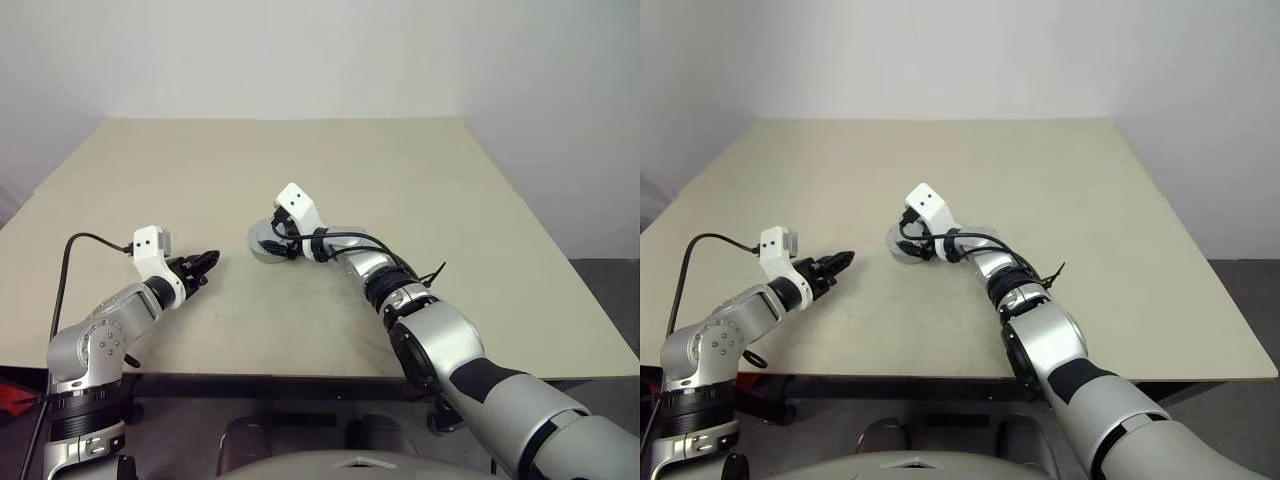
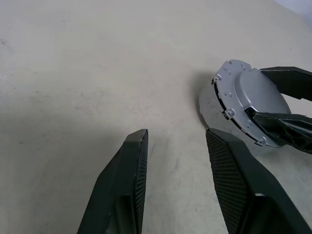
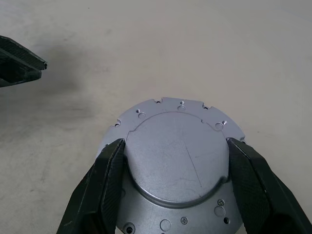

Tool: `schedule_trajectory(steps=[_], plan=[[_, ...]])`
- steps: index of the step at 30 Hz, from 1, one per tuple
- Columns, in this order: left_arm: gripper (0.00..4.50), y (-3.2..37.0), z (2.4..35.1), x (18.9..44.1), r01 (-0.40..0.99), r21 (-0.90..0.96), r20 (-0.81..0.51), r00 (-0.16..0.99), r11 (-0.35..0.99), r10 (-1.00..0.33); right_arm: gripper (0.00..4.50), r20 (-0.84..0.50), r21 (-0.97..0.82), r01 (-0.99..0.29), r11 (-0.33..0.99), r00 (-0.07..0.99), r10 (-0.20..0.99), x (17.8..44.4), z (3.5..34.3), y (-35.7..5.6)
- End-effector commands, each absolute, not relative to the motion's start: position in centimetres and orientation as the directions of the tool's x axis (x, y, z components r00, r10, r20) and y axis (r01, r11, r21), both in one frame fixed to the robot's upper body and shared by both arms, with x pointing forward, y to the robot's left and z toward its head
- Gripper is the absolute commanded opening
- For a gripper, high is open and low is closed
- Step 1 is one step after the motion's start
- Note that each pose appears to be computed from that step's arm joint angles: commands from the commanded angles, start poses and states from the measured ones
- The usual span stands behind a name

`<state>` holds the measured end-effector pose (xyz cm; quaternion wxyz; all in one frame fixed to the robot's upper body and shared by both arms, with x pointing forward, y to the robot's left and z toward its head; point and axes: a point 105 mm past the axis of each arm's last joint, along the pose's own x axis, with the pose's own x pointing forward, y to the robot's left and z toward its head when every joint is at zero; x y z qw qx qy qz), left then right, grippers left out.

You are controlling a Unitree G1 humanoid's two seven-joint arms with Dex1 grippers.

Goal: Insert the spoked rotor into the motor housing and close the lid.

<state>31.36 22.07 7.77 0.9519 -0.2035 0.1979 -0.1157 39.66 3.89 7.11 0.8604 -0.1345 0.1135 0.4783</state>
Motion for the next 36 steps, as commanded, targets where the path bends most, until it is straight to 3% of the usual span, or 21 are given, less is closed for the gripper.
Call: schedule_trajectory(steps=[1, 9, 21, 28, 31, 36], plan=[[1.98, 22.1, 9.2, 31.5, 0.163, -0.416, -0.283, 0.912, 0.895, -0.298, 3.16, -0.429, -0.126, -0.871, 0.475, 0.480, 0.765, 38.9, 4.9, 3.3], [1.98, 22.0, 9.2, 31.5, 0.164, -0.419, -0.281, 0.912, 0.893, -0.299, 3.16, -0.515, -0.127, -0.893, 0.432, 0.431, 0.741, 38.2, 3.0, 2.3], [1.98, 21.5, 9.0, 31.4, 0.170, -0.426, -0.283, 0.908, 0.889, -0.309, 3.16, -0.493, -0.148, -0.816, 0.559, 0.551, 0.674, 40.0, 3.9, 1.1], [1.98, 21.6, 9.0, 31.4, 0.167, -0.428, -0.281, 0.910, 0.888, -0.306, 3.16, -0.500, -0.150, -0.821, 0.551, 0.544, 0.674, 40.0, 4.0, 1.0], [1.98, 21.3, 9.8, 32.1, 0.177, -0.444, -0.253, 0.916, 0.878, -0.312, 3.16, -0.509, -0.149, -0.830, 0.538, 0.531, 0.678, 39.9, 3.9, 1.0], [1.98, 19.5, 12.1, 35.6, 0.179, -0.576, -0.165, 0.930, 0.798, -0.328, 3.16, -0.512, -0.152, -0.828, 0.540, 0.533, 0.674, 39.9, 3.8, 0.8]])
